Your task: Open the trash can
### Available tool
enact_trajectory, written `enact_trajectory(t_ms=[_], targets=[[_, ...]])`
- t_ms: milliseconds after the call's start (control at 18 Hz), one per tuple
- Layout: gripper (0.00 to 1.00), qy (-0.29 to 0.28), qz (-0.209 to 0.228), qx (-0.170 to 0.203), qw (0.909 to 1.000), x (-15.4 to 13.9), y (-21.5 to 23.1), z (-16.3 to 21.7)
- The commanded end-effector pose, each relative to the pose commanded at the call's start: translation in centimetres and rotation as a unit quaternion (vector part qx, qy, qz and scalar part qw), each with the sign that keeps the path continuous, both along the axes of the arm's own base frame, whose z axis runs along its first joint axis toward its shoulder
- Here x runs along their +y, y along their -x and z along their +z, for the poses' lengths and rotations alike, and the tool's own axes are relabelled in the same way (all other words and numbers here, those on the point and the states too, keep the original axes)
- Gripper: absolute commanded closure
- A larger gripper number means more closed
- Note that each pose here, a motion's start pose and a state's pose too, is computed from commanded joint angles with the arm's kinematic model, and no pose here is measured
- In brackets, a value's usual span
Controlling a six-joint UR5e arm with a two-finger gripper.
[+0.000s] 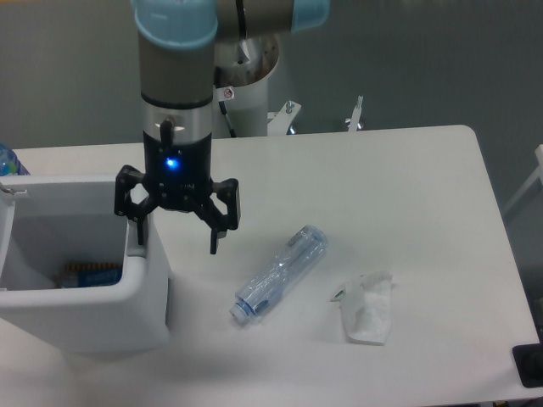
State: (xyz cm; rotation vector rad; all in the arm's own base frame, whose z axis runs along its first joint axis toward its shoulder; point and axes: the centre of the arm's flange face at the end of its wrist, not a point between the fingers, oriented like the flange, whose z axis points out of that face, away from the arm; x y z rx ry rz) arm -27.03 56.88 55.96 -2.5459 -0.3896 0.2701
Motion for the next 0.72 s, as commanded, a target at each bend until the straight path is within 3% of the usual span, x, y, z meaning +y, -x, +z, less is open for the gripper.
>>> enact_trajectory(t_ms=[167,333,722], targets=[[0.00,0.050,0.010,0.077,0.9957,-1.1,3.2,0.7],[0.00,0.128,0.005,0.143,0.9814,-2.6,5.3,0.2],[0.00,0.189,-0.019,0.155,0.9694,-5.9,9.8,-0.7]])
